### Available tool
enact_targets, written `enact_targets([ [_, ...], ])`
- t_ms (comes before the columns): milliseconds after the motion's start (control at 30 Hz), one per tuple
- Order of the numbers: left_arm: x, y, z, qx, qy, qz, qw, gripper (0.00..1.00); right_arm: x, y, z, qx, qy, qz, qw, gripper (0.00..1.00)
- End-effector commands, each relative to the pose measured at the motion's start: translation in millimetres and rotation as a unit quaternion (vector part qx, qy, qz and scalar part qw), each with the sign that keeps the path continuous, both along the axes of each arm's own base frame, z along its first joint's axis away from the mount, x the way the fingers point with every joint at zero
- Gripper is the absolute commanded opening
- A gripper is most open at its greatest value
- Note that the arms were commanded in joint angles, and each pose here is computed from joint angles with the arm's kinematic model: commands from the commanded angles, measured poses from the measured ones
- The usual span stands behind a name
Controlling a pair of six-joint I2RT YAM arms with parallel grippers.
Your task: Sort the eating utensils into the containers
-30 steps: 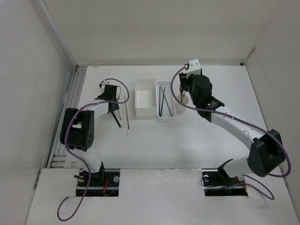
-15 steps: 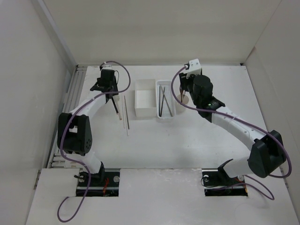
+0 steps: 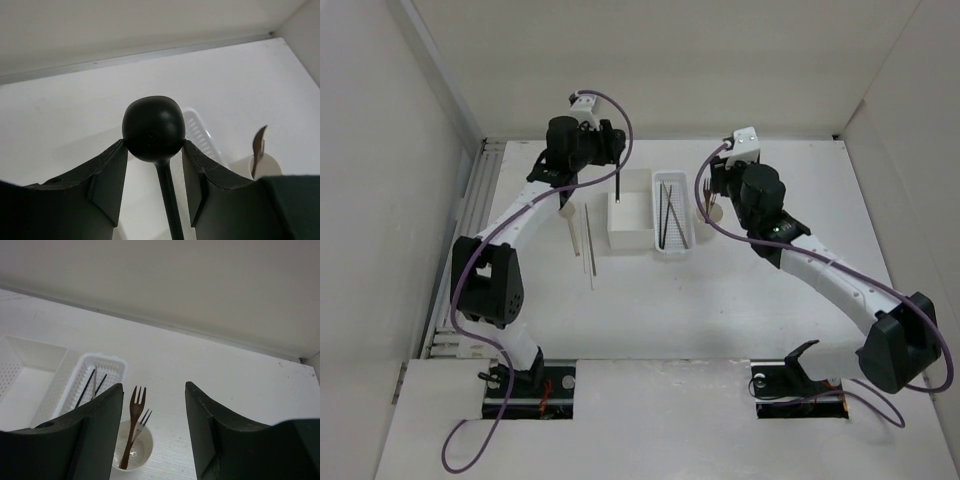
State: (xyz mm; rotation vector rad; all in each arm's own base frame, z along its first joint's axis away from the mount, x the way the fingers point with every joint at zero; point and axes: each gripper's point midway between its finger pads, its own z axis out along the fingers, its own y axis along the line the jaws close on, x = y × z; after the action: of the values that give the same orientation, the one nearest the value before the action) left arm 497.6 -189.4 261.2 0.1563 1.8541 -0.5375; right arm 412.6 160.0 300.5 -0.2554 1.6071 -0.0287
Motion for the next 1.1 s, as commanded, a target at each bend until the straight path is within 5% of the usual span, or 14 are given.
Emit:
enact_targets([
  [0,-5,-45,2,-0.071,-0.039,-0.118,0.99,0.1,-7,-11,19,0.024,-0.024,-0.016,0.999,0.58],
  [233,-4,-61,-35,-0.078,-0.026,-0.141,0.987,0.18,-12,-20,22,0.023,-0.03,-0.025,0.999,0.58],
  [533,-9,-59,-57,-0.075,0.015,-0.137,0.988,0.59,-14,-21,26,0.02,-0.034,-0.025,0.999,0.58],
  [767,-4,-46,-36,-0.068,0.019,-0.121,0.99,0.65,-12,-17,22,0.018,-0.03,-0.016,0.999,0.58],
  [900,14,-11,-15,-0.044,0.015,-0.016,0.999,0.62,-12,-15,22,0.023,-0.03,-0.011,0.999,0.58],
  [933,20,15,-22,-0.014,0.031,0.059,0.998,0.6,-12,-15,22,0.023,-0.03,-0.011,0.999,0.58],
  [1067,21,84,-41,0.095,0.059,0.216,0.97,0.53,-13,-13,13,0.023,-0.021,-0.007,0.999,0.58],
])
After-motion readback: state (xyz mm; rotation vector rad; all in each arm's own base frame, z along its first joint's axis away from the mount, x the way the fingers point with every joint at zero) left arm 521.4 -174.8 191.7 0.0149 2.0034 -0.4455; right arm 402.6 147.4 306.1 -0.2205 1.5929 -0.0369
